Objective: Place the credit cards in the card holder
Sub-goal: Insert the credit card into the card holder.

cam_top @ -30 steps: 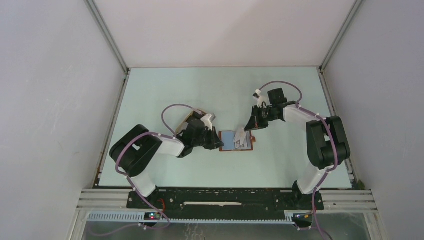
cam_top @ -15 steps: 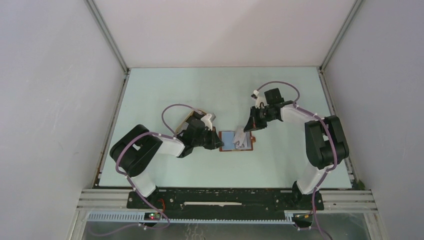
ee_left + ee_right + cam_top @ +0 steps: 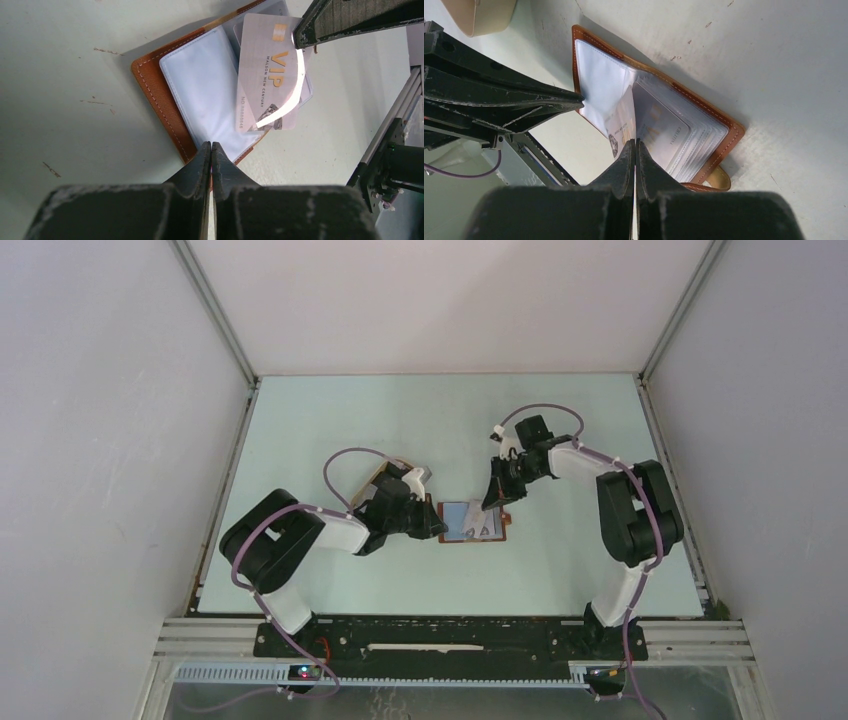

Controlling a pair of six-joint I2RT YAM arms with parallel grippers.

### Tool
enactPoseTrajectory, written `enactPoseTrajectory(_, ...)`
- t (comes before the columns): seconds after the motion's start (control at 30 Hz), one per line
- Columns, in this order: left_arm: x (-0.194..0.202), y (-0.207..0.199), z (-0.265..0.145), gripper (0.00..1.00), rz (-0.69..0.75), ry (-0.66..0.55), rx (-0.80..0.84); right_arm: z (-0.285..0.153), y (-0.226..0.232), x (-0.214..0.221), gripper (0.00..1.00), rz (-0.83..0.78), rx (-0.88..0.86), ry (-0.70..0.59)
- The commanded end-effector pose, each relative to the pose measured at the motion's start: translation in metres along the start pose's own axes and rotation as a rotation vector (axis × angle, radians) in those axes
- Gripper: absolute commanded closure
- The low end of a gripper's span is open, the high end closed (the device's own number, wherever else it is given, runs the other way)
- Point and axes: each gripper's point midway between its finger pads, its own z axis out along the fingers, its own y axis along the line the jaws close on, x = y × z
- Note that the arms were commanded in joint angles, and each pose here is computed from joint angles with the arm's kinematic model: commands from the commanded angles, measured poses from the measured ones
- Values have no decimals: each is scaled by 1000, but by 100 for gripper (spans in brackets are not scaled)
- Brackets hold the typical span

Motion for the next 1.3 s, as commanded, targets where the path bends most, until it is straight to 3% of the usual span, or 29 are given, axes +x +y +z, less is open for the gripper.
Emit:
enactPoseTrajectory(0.0,-4,7,0,93,47,1,-48,1,-1,0,100,-33,33,35)
enactPoseTrajectory(1.0,-7,5,-1,92,105,22,-47,31,0,-1,100,43,31,184)
enactPoseTrajectory(1.27,-9,12,0,93,102,22,-85,19,2,1,100,46,16,188)
